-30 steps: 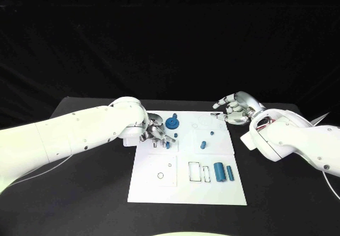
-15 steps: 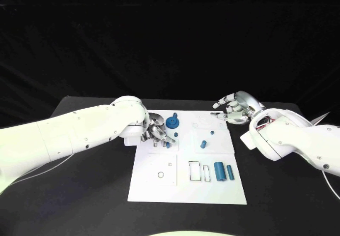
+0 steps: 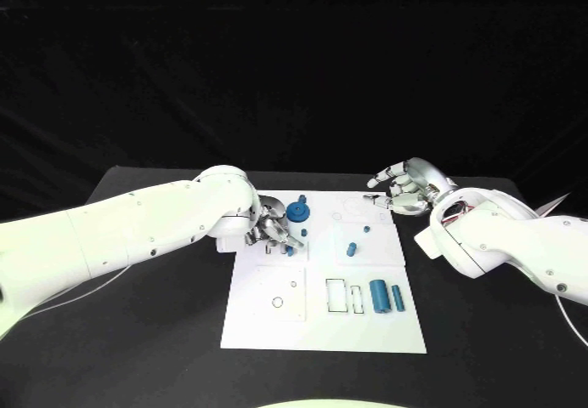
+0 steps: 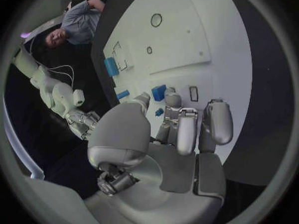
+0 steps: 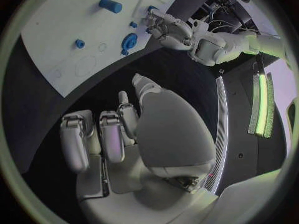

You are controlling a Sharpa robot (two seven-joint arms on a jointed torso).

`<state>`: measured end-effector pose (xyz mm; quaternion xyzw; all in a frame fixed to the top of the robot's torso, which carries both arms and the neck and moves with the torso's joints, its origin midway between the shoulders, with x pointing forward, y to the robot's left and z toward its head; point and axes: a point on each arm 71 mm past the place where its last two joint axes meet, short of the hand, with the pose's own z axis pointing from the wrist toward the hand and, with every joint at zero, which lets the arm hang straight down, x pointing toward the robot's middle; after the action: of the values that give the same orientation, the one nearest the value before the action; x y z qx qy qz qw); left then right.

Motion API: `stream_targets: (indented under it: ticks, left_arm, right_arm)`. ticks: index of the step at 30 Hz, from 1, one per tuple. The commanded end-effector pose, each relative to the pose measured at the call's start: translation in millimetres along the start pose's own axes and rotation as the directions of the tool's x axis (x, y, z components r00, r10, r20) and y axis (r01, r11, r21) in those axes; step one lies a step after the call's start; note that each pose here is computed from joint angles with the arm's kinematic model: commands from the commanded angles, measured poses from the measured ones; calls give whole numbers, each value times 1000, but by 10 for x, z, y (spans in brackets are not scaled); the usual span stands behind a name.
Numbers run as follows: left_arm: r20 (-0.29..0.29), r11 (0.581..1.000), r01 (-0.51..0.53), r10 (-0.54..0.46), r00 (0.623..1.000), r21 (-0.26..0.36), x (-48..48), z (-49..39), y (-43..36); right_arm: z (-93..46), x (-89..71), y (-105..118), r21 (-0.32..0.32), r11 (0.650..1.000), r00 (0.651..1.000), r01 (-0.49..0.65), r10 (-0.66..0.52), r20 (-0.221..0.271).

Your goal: Assemble the parts on the task board

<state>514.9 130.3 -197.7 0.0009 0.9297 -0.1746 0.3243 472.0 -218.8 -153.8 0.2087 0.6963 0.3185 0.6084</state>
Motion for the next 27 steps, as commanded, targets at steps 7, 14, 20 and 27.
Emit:
stream_targets:
  ticks: [7,14,20,27]
  left_arm:
    - [-16,999,49,-48,999,21,5,1,-27]
    - [-25,995,97,-97,995,35,11,-3,-30]
    - [-27,991,130,-129,991,41,8,-8,-20]
    - [-24,983,174,-173,985,54,3,-43,-4]
  right_arm:
    - [2,16,2,-1,1000,1000,6,-6,-13]
    - [4,18,-4,1,1000,1000,7,-7,-15]
    - [6,22,-11,4,1000,1000,8,-8,-17]
    - [5,25,-17,6,1000,1000,9,-9,-19]
